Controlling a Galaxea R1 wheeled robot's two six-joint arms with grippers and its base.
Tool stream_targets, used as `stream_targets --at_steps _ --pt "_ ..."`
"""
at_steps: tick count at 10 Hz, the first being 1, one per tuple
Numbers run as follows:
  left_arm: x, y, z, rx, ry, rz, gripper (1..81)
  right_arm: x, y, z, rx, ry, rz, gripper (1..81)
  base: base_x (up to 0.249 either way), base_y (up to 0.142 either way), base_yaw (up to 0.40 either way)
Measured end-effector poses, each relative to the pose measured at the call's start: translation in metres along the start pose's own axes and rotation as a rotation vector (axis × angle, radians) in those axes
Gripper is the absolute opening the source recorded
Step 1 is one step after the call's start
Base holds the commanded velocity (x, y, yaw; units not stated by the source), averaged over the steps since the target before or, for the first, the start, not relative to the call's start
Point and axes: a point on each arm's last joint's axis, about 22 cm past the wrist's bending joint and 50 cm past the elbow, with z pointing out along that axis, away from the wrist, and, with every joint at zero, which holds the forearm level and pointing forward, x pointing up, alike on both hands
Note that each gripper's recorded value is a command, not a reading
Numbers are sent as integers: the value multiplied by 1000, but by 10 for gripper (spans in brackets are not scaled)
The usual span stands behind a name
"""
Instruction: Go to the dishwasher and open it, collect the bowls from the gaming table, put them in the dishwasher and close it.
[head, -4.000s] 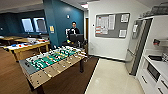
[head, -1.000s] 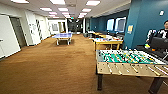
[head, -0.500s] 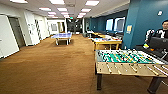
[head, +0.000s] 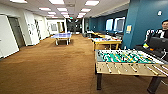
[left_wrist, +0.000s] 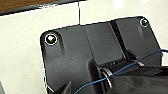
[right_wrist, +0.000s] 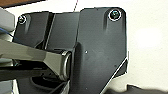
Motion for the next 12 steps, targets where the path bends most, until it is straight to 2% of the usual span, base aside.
stream_targets --at_steps 2,4,6,8,12 --pt "1 0 0 0 1 0 811 0 0 0 0 -1 0 811 78 0 0" --pt "-13 1 0 0 -14 -3 811 -18 -3 -1 2 -22 4 811 98 0 0" --pt "12 0 0 1 21 3 811 6 1 0 -1 12 -2 811 105 0 0" --pt "0 0 0 1 5 0 811 -2 0 0 0 1 1 811 108 0 0" --pt "-2 0 0 1 2 -1 811 -5 -1 0 1 -2 1 811 121 0 0"
